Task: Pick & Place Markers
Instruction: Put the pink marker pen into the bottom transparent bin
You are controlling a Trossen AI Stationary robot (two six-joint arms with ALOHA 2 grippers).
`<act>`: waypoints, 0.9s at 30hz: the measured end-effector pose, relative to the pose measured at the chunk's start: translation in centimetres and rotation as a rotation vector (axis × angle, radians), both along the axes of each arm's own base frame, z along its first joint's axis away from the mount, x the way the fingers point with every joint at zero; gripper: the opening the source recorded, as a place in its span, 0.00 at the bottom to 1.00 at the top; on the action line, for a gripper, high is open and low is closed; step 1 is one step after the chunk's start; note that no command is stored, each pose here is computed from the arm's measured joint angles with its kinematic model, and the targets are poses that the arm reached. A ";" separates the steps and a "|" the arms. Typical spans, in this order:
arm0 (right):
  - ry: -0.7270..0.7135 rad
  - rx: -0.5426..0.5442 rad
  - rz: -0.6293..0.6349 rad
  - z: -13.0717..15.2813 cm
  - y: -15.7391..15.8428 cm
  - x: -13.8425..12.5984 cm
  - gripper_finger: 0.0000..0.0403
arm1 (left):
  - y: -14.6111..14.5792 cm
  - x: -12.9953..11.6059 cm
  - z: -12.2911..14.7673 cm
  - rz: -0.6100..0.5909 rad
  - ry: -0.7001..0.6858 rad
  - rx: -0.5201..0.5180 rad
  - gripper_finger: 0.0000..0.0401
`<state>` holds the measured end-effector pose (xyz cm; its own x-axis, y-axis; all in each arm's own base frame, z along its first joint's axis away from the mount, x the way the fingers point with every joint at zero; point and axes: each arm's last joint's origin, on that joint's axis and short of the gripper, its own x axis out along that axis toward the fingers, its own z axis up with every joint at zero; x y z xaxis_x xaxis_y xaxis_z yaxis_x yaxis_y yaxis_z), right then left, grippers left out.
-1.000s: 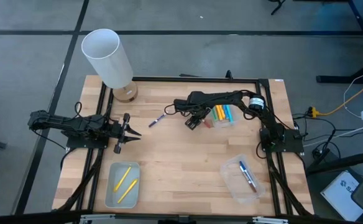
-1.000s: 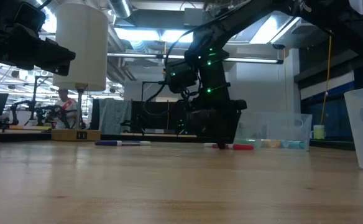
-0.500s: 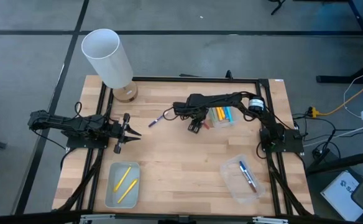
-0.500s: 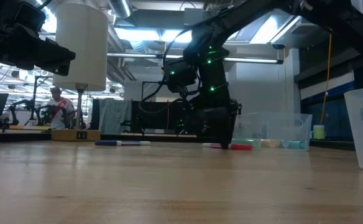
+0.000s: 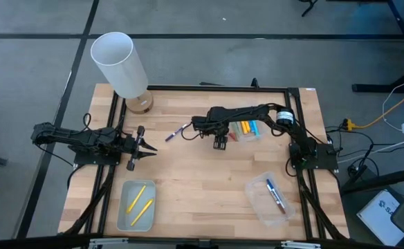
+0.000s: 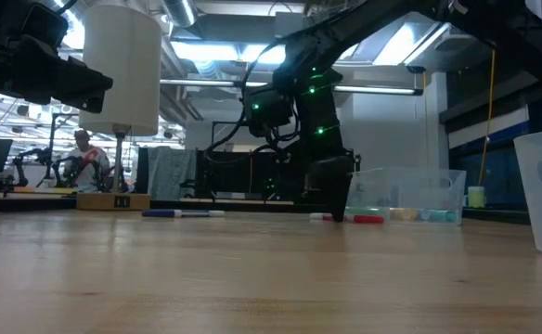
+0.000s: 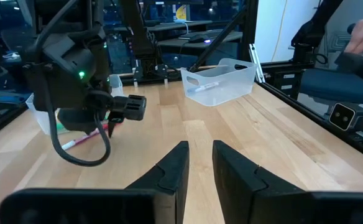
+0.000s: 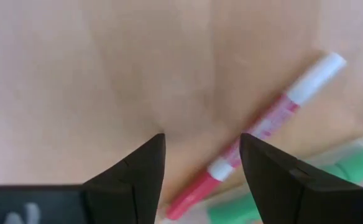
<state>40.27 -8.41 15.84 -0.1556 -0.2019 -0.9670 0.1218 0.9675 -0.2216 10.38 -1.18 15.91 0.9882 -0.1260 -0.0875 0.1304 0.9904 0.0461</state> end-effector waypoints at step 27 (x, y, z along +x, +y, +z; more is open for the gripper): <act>0.085 -0.171 -0.410 0.4 -4.3 -2.5 0.51 | 0.0 0.0 0.0 0.000 0.000 0.000 0.17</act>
<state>37.74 -12.67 16.29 -0.3339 -0.2631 -0.9051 0.4618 0.7914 -0.4004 10.38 -1.19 15.91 0.9881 -0.1263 -0.0874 0.1306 0.9904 0.0459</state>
